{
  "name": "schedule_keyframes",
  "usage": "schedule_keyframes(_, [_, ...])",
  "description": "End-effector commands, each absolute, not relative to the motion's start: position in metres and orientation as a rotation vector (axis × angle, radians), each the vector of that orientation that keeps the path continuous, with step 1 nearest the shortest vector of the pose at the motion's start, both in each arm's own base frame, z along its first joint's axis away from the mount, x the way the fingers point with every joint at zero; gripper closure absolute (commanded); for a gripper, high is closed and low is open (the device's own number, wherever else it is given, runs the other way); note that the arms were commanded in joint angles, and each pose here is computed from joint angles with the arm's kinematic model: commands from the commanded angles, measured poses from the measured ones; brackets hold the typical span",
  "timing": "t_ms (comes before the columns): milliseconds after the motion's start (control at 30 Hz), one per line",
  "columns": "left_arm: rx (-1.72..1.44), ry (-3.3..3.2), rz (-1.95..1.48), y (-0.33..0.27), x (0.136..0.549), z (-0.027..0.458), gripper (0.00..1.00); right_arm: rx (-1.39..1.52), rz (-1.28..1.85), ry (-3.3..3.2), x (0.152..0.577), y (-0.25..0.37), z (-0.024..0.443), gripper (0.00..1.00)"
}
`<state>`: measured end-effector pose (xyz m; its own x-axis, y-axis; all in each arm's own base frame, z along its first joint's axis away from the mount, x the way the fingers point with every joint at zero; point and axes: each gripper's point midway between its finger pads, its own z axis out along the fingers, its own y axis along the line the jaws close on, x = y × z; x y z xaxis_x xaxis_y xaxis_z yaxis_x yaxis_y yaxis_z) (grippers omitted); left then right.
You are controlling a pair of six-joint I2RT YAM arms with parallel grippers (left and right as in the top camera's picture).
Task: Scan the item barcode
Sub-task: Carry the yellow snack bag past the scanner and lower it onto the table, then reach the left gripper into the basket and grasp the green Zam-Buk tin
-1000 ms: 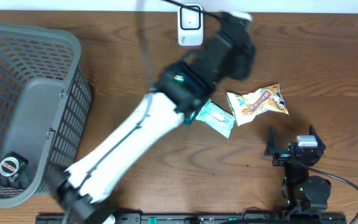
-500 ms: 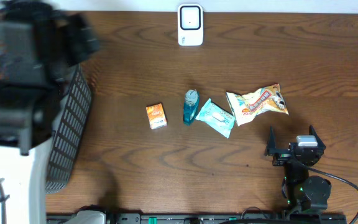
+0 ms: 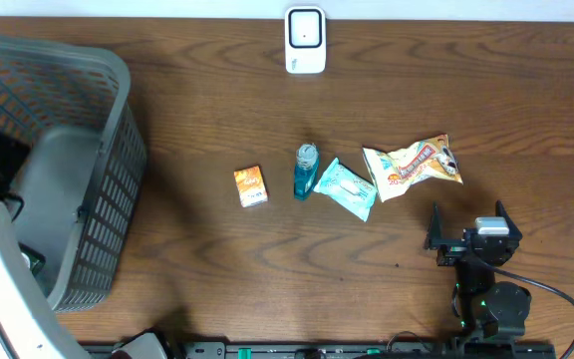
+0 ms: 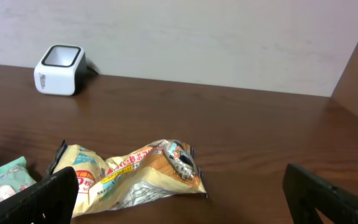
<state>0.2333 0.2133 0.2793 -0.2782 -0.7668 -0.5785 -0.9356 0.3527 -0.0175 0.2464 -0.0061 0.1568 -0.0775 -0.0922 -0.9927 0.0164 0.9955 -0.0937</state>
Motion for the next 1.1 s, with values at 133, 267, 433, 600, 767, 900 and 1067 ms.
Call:
schedule_keyframes(133, [-1.525, 2.237, 0.549, 0.242, 0.208, 0.201, 0.04, -0.046, -0.084, 1.647, 0.246, -0.007, 0.156, 0.01])
schedule_keyframes(267, [-1.54, 2.275, 0.58, 0.251, 0.194, 0.172, 0.04, -0.046, -0.084, 1.647, 0.246, -0.007, 0.156, 0.01])
schedule_keyframes(433, [-1.631, 2.268, 0.6, 0.261, 0.169, 0.145, 0.04, -0.046, -0.084, 1.647, 0.246, -0.007, 0.156, 0.01])
schedule_keyframes(600, [-1.706, 2.229, 0.536, 0.267, 0.158, 0.118, 0.03, -0.046, -0.084, 1.647, 0.246, -0.007, 0.156, 0.01])
schedule_keyframes(767, [-1.73, 2.243, 0.521, 0.267, 0.156, 0.089, 0.02, -0.046, -0.084, 1.647, 0.246, -0.007, 0.156, 0.01])
schedule_keyframes(900, [-1.748, 2.282, 0.513, 0.269, 0.157, 0.067, 0.02, -0.046, -0.084, 1.647, 0.246, -0.007, 0.156, 0.01])
schedule_keyframes(1067, [-1.774, 2.337, 0.502, 0.27, 0.158, 0.044, 0.02, -0.046, -0.084, 1.647, 0.246, -0.007, 0.156, 0.01])
